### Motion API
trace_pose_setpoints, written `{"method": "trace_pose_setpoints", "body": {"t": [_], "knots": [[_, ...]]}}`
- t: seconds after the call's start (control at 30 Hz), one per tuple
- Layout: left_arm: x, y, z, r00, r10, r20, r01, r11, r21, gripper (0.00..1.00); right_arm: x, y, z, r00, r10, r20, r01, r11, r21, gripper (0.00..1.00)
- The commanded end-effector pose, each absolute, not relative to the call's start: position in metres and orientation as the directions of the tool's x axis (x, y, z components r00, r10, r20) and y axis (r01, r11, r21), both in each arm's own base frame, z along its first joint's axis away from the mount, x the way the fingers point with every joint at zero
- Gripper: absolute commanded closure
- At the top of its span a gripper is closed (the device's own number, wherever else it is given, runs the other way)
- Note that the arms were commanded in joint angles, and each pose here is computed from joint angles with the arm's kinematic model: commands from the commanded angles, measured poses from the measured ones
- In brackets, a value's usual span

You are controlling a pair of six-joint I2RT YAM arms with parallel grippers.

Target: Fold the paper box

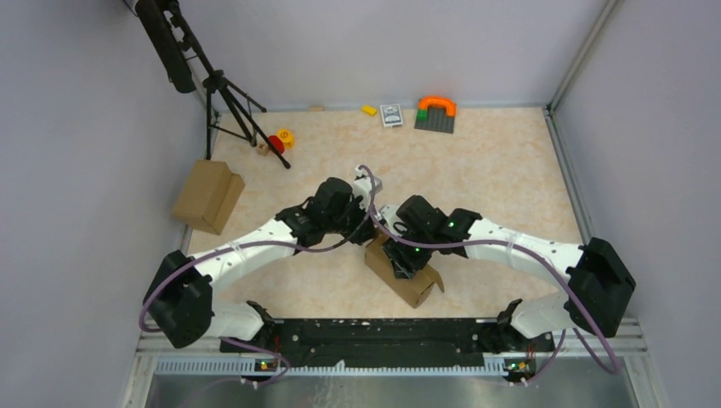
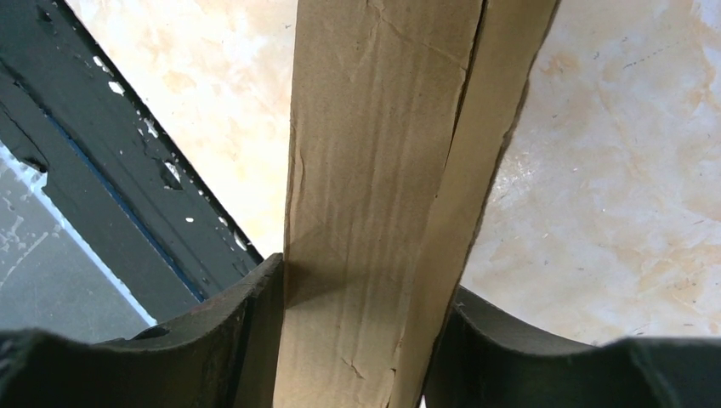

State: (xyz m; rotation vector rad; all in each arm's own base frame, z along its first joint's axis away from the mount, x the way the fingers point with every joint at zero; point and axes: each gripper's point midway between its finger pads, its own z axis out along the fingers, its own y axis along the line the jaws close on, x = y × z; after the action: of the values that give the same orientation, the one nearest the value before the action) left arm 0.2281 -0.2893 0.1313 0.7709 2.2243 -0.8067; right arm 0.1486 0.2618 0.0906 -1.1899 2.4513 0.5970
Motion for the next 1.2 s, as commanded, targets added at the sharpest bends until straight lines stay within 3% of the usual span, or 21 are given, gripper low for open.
{"method": "trace_pose_setpoints", "body": {"t": [0.0,0.13,0.63,0.77,0.87,1.0,1.17], "knots": [[0.227,-0.297,0.138,-0.614,0.301,-0.729,0.697,0.641,-0.322,0.95,0.161,0.287,0.116,-0.54,-0.612,-0.578,-0.825,0.522,0.218,0.49],[0.226,-0.296,0.138,-0.635,0.278,-0.721,0.671,0.662,-0.336,1.0,0.164,0.284,0.112,-0.541,-0.616,-0.573,-0.821,0.536,0.198,0.5],[0.225,-0.285,0.123,-0.653,0.265,-0.71,0.602,0.751,-0.273,1.0,0.171,0.274,0.106,-0.538,-0.616,-0.575,-0.808,0.571,0.145,0.51],[0.227,-0.281,0.119,-0.653,0.266,-0.71,0.592,0.764,-0.258,1.0,0.17,0.27,0.101,-0.552,-0.614,-0.564,-0.798,0.586,0.142,0.38],[0.226,-0.281,0.118,-0.655,0.269,-0.707,0.593,0.763,-0.259,1.0,0.168,0.27,0.101,-0.558,-0.604,-0.569,-0.794,0.588,0.154,0.35],[0.225,-0.281,0.117,-0.657,0.271,-0.704,0.596,0.758,-0.264,1.0,0.169,0.27,0.101,-0.558,-0.597,-0.576,-0.791,0.592,0.152,0.44],[0.221,-0.282,0.119,-0.658,0.269,-0.704,0.601,0.75,-0.275,1.0,0.172,0.267,0.101,-0.556,-0.6,-0.575,-0.786,0.604,0.13,0.46]]}}
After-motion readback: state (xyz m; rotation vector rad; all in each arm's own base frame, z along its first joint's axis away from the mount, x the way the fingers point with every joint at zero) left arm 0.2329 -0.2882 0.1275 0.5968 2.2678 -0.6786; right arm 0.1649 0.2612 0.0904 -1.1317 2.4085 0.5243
